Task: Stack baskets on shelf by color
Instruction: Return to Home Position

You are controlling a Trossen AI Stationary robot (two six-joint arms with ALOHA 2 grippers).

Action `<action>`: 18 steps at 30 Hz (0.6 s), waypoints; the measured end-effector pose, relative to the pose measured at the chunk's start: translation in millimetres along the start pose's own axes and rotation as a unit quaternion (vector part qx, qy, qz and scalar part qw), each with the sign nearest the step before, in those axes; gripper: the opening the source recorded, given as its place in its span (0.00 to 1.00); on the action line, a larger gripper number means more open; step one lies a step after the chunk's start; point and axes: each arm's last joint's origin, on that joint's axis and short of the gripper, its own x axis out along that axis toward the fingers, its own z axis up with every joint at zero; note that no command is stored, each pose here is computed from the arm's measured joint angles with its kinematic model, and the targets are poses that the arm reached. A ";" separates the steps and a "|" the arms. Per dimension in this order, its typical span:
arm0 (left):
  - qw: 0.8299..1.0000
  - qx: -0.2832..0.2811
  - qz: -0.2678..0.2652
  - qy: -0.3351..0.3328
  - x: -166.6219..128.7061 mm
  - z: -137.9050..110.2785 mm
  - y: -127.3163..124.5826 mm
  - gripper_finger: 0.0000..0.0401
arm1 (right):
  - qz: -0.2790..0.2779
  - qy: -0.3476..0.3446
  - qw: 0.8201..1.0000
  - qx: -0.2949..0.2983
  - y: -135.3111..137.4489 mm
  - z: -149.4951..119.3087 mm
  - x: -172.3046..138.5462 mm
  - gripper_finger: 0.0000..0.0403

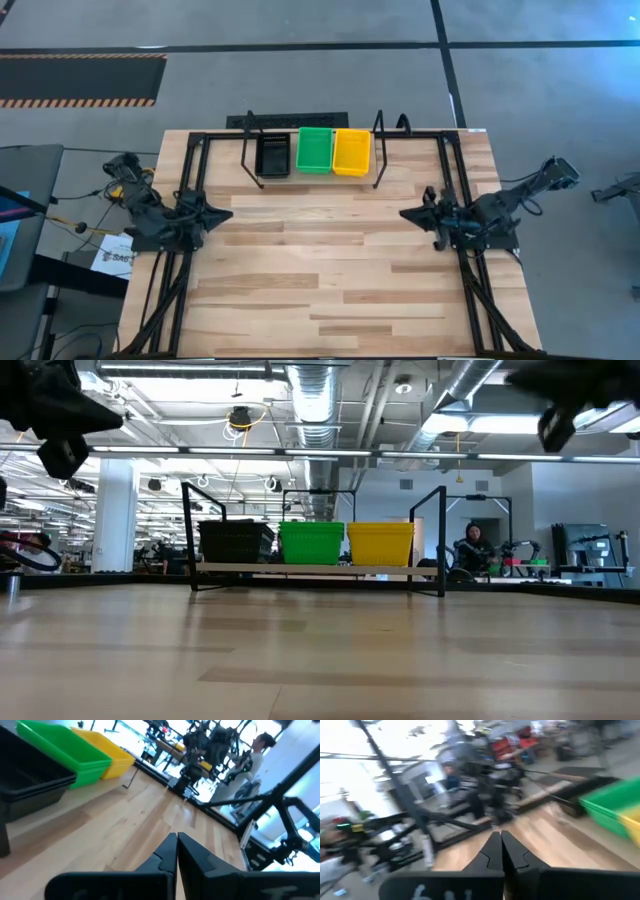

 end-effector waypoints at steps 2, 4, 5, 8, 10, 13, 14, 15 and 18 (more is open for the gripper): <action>1.000 -0.015 0.001 -0.007 -0.5 -2.4 4.1 0.00 | -0.032 -0.002 0.999 0.015 -4.7 -6.4 -0.1 0.01; 0.999 -0.038 0.003 -0.007 -0.2 -5.3 6.5 0.00 | -0.052 0.001 0.997 0.049 -7.7 -10.8 -0.4 0.02; 0.999 -0.048 0.004 -0.005 0.3 -6.3 6.4 0.00 | -0.058 0.008 0.996 0.061 -8.9 -12.8 -0.6 0.03; 0.997 -0.077 -0.009 0.014 1.2 -9.5 6.0 0.00 | -0.055 0.039 0.995 0.072 -10.3 -18.4 -1.1 0.06; 0.992 -0.111 -0.030 0.046 1.8 -13.4 5.1 0.00 | -0.040 0.055 0.996 0.065 -9.8 -20.0 -1.4 0.07; 0.985 -0.145 -0.047 0.080 2.2 -17.3 4.6 0.00 | -0.038 0.059 0.996 0.050 -9.9 -20.4 -1.5 0.08; 0.986 -0.140 -0.039 0.076 2.3 -17.8 5.7 0.00 | -0.038 0.059 0.996 0.050 -10.0 -20.4 -1.5 0.08; 0.989 -0.134 -0.026 0.063 2.5 -17.8 7.1 0.00 | -0.044 0.055 0.996 0.050 -10.5 -20.0 -1.4 0.08; 0.995 -0.098 0.003 0.019 2.8 -15.6 9.1 0.00 | -0.066 0.037 0.996 0.052 -12.9 -18.0 -0.4 0.08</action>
